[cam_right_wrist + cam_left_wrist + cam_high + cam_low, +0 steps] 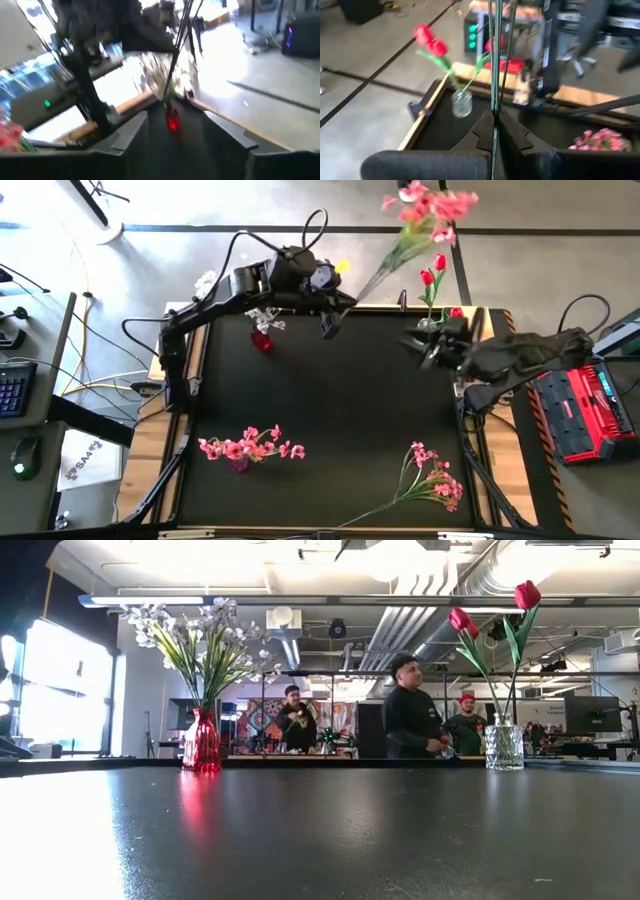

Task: Sort flowers into vase by color
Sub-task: Put the top pink flowers into the violet vase

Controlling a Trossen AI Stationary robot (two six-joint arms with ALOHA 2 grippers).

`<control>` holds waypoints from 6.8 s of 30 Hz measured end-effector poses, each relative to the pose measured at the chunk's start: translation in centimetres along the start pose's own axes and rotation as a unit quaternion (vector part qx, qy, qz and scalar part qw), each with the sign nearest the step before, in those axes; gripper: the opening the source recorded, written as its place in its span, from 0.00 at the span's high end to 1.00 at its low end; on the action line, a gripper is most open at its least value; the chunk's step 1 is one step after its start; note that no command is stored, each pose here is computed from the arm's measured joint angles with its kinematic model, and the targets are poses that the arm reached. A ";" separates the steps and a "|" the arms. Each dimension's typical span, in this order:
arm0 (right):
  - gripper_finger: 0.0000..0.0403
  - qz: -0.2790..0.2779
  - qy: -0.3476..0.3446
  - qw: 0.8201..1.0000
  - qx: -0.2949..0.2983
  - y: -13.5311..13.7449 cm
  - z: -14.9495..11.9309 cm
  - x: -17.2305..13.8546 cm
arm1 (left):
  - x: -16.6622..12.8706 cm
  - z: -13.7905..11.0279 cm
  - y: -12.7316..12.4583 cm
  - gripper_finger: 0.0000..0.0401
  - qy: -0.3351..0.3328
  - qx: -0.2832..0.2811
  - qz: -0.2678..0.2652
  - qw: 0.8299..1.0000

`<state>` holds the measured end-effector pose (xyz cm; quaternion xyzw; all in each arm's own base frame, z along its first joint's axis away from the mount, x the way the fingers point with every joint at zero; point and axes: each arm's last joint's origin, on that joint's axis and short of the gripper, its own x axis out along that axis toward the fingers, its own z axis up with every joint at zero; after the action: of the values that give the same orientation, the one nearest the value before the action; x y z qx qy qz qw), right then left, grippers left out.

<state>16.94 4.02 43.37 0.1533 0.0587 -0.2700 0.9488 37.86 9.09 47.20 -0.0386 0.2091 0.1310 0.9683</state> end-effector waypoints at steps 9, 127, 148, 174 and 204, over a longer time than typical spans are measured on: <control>0.46 0.028 -0.056 0.998 0.000 0.0 1.8 -0.7 | -0.3 0.4 -4.9 1.00 -0.035 0.035 -0.079 0.996; 0.77 0.058 0.228 0.967 -0.099 -0.4 -7.5 1.4 | -2.2 1.1 -8.5 1.00 -0.084 0.025 -0.010 0.996; 0.77 0.141 0.191 0.970 -0.059 1.3 -11.7 2.7 | -2.7 -2.2 -11.3 1.00 0.032 0.008 0.045 0.998; 0.77 0.131 0.122 0.983 -0.045 1.3 -10.2 3.7 | -13.3 -7.5 -11.1 1.00 -0.013 0.001 0.047 0.999; 0.77 0.026 0.139 0.986 0.086 2.7 -13.3 7.9 | -20.3 -22.6 -8.7 1.00 -0.113 -0.014 -0.081 0.990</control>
<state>24.65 6.58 29.99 0.2722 0.1623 -0.2251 0.9214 13.41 -7.02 35.25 -0.0540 0.0927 0.0581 0.9925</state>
